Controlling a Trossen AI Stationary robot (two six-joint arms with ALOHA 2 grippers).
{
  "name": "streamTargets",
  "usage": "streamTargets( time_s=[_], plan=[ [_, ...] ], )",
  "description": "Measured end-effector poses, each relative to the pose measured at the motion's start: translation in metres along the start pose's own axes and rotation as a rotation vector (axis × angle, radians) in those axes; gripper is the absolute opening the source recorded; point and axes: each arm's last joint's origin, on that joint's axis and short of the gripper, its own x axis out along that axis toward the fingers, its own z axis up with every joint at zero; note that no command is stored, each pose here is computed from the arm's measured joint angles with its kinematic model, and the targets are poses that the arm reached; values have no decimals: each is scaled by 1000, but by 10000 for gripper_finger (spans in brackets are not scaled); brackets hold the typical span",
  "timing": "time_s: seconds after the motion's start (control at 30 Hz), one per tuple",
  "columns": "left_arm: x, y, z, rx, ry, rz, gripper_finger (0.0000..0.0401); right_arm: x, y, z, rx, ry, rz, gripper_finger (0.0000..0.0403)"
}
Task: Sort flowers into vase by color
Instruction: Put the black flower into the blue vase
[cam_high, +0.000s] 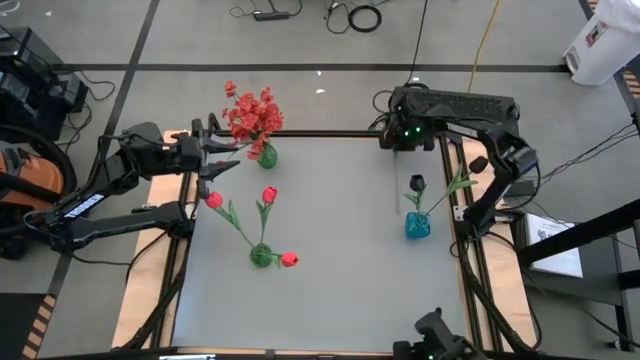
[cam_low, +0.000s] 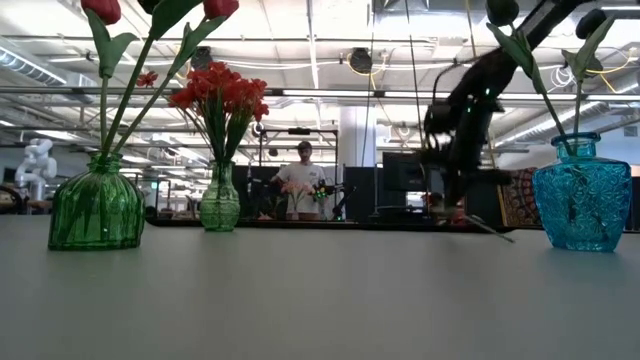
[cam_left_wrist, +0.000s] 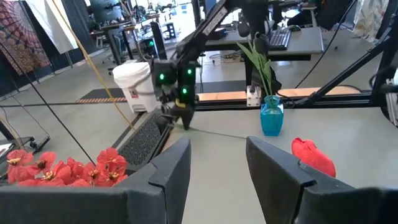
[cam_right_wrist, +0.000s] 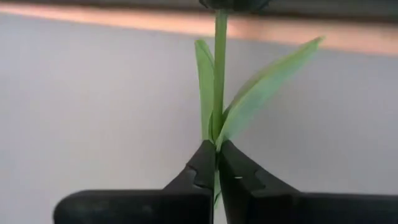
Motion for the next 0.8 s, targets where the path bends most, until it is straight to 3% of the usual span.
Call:
streamTargets(
  time_s=[0.3,0.57,0.8],
  plan=[
    [0,0,0,0,0,0,164,-88,6,-11,-54,-268,124,1],
    [0,0,0,0,0,0,164,-166,0,-42,-164,-563,186,0],
    [0,0,0,0,0,0,164,-212,-7,-73,-256,-765,247,0]
  ],
)
